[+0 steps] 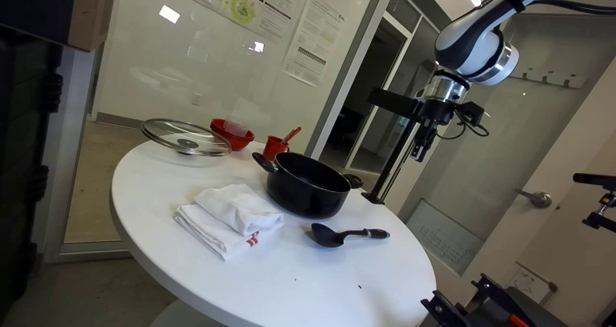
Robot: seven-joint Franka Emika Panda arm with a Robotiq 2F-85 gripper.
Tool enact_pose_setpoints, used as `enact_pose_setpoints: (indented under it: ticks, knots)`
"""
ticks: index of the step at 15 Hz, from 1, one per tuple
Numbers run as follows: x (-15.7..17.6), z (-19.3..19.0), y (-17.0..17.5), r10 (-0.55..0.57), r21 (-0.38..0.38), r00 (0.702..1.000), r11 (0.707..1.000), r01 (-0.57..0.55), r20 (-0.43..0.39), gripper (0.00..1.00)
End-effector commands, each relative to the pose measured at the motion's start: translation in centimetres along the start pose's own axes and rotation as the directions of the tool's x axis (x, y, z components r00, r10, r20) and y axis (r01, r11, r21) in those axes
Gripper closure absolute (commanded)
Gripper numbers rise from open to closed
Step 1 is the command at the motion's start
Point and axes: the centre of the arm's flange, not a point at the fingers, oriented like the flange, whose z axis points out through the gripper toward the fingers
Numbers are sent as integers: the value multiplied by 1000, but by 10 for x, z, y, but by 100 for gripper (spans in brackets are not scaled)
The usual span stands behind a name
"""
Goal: Put the spoon in the pot
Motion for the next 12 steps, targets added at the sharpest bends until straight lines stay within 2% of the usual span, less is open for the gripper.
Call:
enact_pose_setpoints:
  ticks: [1, 3, 6, 9, 12]
  knots:
    - [2, -10, 3, -194, -2, 980, 981, 194, 43, 0]
    - [4, -12, 2, -293, 15, 954, 956, 293, 63, 0]
    - [5, -9, 9, -438, 51, 897, 899, 435, 67, 0]
    - [5, -3, 22, -571, 91, 818, 821, 564, 71, 0]
    - [10, 5, 36, -684, 146, 726, 727, 670, 72, 0]
